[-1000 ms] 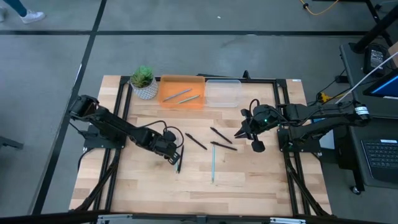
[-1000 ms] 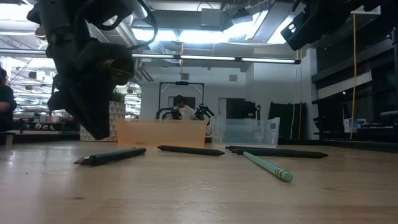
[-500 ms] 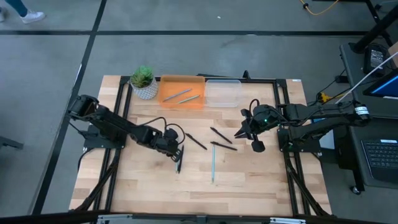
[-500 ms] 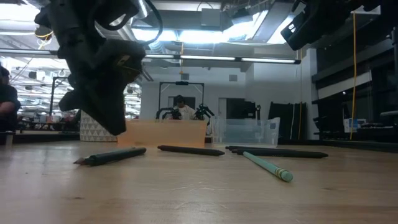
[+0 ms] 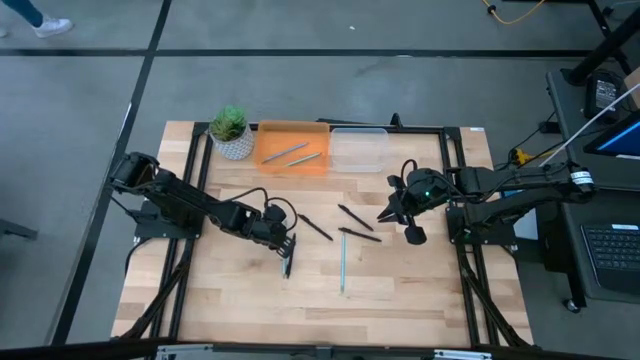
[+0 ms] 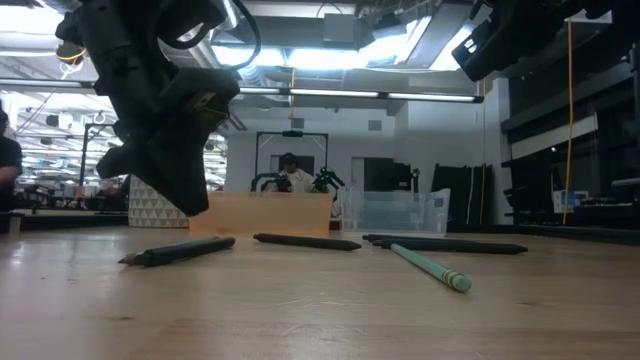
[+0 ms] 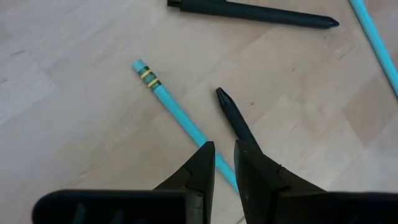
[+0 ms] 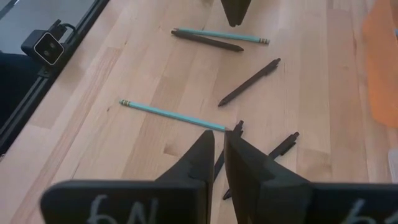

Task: Sort pens & pencils
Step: Put the light blue pencil into the orange bin

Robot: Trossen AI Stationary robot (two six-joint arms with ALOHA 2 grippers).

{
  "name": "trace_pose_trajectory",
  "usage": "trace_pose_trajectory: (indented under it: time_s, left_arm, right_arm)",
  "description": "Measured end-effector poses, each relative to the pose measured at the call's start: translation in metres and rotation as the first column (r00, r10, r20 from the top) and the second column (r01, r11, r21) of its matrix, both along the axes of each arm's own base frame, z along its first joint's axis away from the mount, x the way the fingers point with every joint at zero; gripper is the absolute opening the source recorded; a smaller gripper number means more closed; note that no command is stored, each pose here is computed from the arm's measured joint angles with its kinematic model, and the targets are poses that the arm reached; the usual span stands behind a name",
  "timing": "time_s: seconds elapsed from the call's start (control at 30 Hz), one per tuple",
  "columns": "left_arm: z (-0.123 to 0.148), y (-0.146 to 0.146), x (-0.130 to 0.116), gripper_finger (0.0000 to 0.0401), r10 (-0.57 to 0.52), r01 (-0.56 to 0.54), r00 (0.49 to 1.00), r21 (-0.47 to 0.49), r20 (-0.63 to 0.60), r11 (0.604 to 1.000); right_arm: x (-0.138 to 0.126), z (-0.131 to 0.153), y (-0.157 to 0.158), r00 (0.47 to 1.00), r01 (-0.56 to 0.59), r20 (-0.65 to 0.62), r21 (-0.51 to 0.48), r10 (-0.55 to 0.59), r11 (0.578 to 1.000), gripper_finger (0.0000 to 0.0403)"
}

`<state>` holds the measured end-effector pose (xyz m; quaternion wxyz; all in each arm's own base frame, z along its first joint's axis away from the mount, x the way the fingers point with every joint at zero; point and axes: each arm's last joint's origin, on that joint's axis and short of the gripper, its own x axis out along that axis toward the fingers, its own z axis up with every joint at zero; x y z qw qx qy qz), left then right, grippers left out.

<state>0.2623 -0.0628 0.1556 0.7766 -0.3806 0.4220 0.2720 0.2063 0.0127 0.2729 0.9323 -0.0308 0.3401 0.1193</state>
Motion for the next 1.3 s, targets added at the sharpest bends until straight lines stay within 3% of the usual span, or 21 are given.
trace_pose_trajectory:
  time_s: [0.57, 1.0, 1.3]
  left_arm:
    - [-0.011, 0.0, 0.004, 0.0055, 0.017, -0.017, 0.999, -0.009, -0.028, 1.0]
    - [-0.035, 0.002, 0.011, 0.0055, 0.024, -0.028, 0.994, -0.036, -0.103, 0.999]
    - [-0.036, 0.003, 0.009, 0.0055, -0.04, 0.036, 0.989, -0.028, -0.143, 0.999]
  right_arm:
    - [-0.001, -0.012, 0.0, 1.0, -0.005, -0.023, -0.005, 0.005, 1.0, 0.0039]
    - [-0.001, -0.012, 0.0, 1.0, -0.012, -0.019, -0.013, 0.012, 1.0, 0.0039]
    - [-0.001, -0.012, 0.0, 1.0, -0.012, -0.018, -0.014, 0.012, 1.0, 0.0039]
